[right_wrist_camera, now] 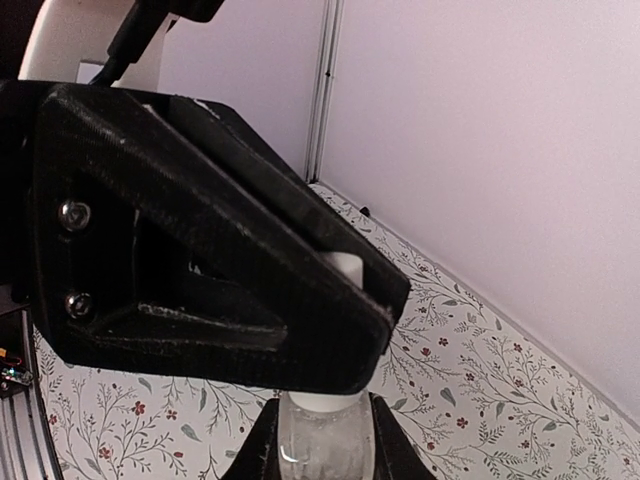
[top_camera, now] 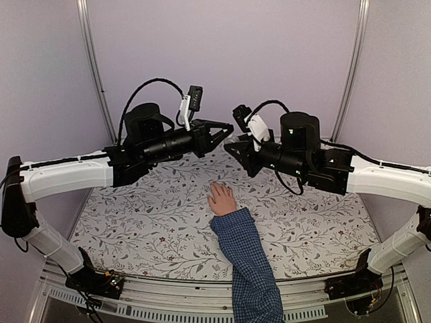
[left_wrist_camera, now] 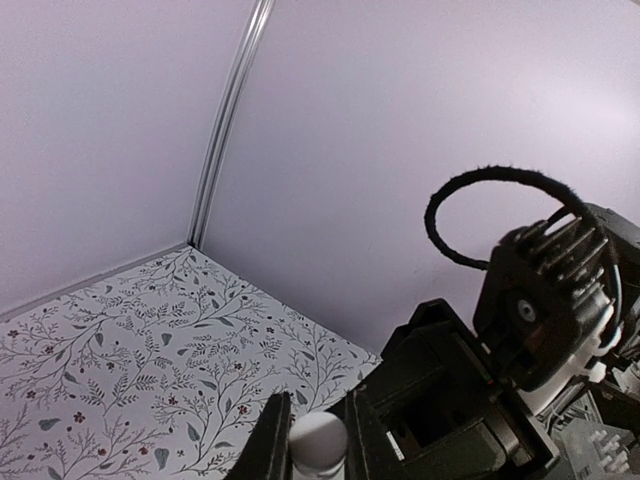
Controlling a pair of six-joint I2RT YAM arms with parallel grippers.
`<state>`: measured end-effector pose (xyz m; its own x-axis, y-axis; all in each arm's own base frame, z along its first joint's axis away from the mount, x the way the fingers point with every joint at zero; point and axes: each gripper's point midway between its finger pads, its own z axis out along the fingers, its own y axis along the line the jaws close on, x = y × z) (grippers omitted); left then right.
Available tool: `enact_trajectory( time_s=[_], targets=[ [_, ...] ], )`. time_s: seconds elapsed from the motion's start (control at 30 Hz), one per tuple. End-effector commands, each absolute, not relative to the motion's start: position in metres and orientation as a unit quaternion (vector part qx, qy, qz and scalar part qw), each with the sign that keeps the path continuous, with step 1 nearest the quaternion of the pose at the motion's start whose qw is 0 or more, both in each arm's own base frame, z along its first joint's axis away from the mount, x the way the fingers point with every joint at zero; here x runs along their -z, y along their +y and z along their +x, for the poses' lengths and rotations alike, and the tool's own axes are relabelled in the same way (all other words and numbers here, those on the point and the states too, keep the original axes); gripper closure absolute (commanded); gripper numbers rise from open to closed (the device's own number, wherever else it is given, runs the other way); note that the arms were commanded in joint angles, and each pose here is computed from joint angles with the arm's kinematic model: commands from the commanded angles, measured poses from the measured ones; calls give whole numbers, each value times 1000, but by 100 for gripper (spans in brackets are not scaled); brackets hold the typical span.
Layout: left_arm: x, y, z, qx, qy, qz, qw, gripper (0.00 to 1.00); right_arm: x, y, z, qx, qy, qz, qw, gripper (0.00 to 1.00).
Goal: Paint the nails
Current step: Screw the nail polish bottle.
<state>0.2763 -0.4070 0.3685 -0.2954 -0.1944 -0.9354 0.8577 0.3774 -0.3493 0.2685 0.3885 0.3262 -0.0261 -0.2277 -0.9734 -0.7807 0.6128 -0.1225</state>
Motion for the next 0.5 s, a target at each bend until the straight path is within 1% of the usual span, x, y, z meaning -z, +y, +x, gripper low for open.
enact_trajectory(
  time_s=[0.0,0.03,0.47],
  targets=[
    [-375,-410,261,520,606,284,530,99,-351,395,261,-259,654,-375,604,100],
    [-375,-410,257,525,602,292,526,100,-354,396,257,-268,648,-379,604,100],
    [-364,-417,200,575,533,429,449,100,-389,413,185,-414,526,-493,556,100]
  ],
)
